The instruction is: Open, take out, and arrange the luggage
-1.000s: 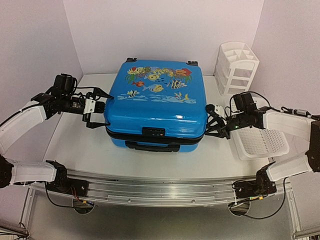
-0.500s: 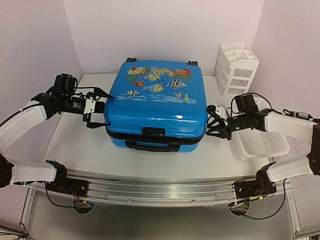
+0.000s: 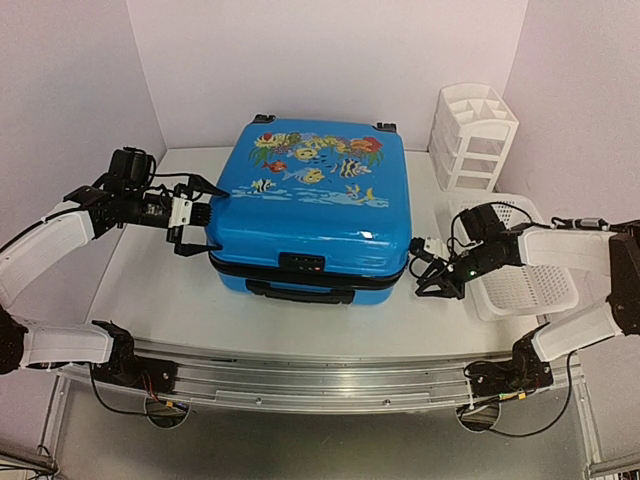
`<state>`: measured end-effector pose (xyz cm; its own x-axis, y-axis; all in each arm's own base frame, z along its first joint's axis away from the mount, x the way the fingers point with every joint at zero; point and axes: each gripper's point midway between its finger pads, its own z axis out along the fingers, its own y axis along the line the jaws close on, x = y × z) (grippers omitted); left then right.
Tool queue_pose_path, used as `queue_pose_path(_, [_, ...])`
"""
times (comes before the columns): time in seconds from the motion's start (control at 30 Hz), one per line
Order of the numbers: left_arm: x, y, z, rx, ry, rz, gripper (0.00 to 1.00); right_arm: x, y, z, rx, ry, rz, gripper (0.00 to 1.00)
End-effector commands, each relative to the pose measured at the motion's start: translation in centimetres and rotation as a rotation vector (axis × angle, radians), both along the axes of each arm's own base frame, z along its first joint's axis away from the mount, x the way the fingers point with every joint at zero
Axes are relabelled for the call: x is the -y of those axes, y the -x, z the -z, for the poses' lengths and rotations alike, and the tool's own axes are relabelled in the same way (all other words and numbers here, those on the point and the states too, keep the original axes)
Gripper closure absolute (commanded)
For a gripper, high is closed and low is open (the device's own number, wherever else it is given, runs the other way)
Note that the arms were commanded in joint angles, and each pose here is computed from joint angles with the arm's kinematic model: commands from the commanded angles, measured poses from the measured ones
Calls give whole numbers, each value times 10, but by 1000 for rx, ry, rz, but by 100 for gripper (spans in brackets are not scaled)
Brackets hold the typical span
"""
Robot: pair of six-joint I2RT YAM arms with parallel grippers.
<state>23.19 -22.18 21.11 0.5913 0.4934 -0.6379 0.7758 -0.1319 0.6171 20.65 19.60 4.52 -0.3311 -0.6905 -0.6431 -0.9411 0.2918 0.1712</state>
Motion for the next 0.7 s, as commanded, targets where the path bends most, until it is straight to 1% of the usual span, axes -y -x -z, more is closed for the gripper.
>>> queue_pose_path(0.0, [-1, 4, 27, -79, -52, -7, 0, -5, -3, 0, -16, 15, -29, 76])
queue_pose_path(0.13, [-1, 3, 26, -78, -53, -10, 0, -10, -12, -12, 40, -22, -15, 75])
queue_pose_path(0.3, [-4, -1, 30, -65, -64, -41, 0, -13, -13, -28, 103, -88, 10, 72])
queue_pose_path(0.53, [-14, -26, 40, -46, -88, -88, 0, -5, -22, -46, 174, -156, 89, 72])
queue_pose_path(0.67, [-14, -37, 45, -30, -103, -76, 1, -13, -24, -73, 213, -232, 68, 71])
